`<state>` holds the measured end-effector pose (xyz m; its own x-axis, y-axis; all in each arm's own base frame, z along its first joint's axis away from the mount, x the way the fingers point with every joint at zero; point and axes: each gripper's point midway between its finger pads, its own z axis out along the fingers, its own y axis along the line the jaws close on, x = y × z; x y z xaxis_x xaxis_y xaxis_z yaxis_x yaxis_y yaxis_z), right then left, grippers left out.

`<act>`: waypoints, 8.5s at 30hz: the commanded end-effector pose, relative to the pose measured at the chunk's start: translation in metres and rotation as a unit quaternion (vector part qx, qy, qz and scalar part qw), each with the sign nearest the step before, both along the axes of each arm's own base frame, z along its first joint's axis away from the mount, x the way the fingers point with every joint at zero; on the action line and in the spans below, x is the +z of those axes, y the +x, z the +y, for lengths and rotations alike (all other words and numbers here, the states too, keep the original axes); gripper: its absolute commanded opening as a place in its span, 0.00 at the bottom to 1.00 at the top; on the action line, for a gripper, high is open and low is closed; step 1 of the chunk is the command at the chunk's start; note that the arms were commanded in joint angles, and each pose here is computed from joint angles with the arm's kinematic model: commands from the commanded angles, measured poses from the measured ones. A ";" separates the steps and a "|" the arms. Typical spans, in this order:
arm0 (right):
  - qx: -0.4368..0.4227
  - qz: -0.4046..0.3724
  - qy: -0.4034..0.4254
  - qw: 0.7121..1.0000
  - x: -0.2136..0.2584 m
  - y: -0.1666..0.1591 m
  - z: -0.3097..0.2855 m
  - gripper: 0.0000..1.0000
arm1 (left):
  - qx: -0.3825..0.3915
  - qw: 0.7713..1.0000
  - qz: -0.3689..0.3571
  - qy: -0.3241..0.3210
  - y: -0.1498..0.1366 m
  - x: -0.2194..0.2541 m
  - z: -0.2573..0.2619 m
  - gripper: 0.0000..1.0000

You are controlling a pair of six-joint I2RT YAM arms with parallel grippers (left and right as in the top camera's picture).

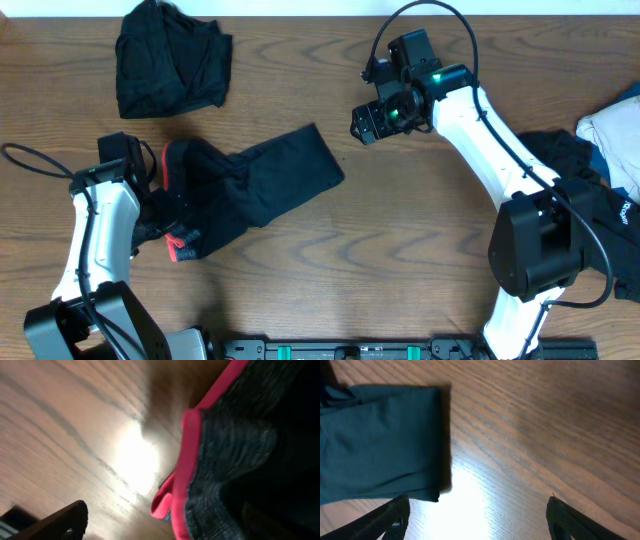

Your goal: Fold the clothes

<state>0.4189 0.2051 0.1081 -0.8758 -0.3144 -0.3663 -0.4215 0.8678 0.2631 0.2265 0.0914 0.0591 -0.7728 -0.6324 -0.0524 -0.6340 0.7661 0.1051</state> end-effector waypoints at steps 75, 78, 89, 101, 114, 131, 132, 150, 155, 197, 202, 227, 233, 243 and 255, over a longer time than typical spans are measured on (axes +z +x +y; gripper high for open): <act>0.037 0.026 0.021 0.999 -0.006 -0.017 0.009 0.85 | -0.054 0.990 -0.068 -0.113 0.049 -0.018 -0.030 0.06; 0.037 0.022 0.022 0.999 -0.008 -0.015 0.009 0.85 | -0.058 0.989 -0.086 -0.106 0.058 -0.008 -0.028 0.06; 0.035 0.043 0.019 0.998 -0.050 -0.032 0.004 0.85 | -0.104 0.970 -0.197 -0.101 0.107 0.039 -0.027 0.06; 0.020 0.069 0.018 0.997 -0.079 -0.050 -0.002 0.84 | -0.166 0.938 -0.302 -0.036 0.155 0.071 -0.011 0.06; 0.055 0.087 0.131 0.986 -0.058 -0.058 0.034 0.83 | -0.205 0.920 -0.336 0.000 0.184 0.069 0.000 0.98; 0.049 0.123 0.182 0.974 -0.075 -0.067 0.088 0.78 | -0.162 0.925 -0.344 -0.022 0.180 0.075 -0.004 0.98; 0.056 0.128 0.192 0.971 -0.076 -0.069 0.093 0.78 | -0.162 0.925 -0.344 -0.022 0.180 0.075 -0.004 0.98; 0.031 0.185 0.225 0.956 -0.090 -0.081 0.118 0.71 | -0.160 0.929 -0.332 -0.024 0.175 0.071 -0.004 0.98; 0.030 0.181 0.231 0.955 -0.087 -0.080 0.126 0.28 | -0.159 0.931 -0.327 -0.027 0.173 0.069 -0.005 0.98; -0.270 0.021 -0.096 0.958 0.017 -0.005 -0.176 0.01 | -0.156 0.937 -0.310 -0.036 0.165 0.064 -0.008 0.98; -0.220 -0.013 -0.086 0.972 0.036 0.000 -0.131 0.01 | -0.156 0.937 -0.310 -0.036 0.165 0.064 -0.007 0.98; 0.042 0.040 -0.012 0.998 -0.029 -0.081 0.110 0.01 | -0.154 0.941 -0.298 -0.042 0.160 0.060 -0.009 0.98; 0.063 0.076 0.034 0.995 -0.023 -0.096 0.125 0.04 | -0.154 0.942 -0.296 -0.043 0.159 0.059 -0.009 0.98; 0.097 0.184 0.097 0.973 -0.012 -0.140 0.136 0.72 | -0.154 0.942 -0.295 -0.043 0.159 0.059 -0.009 0.98; 0.083 0.067 0.062 0.992 0.050 -0.110 0.111 0.66 | -0.154 0.942 -0.295 -0.043 0.159 0.059 -0.009 0.98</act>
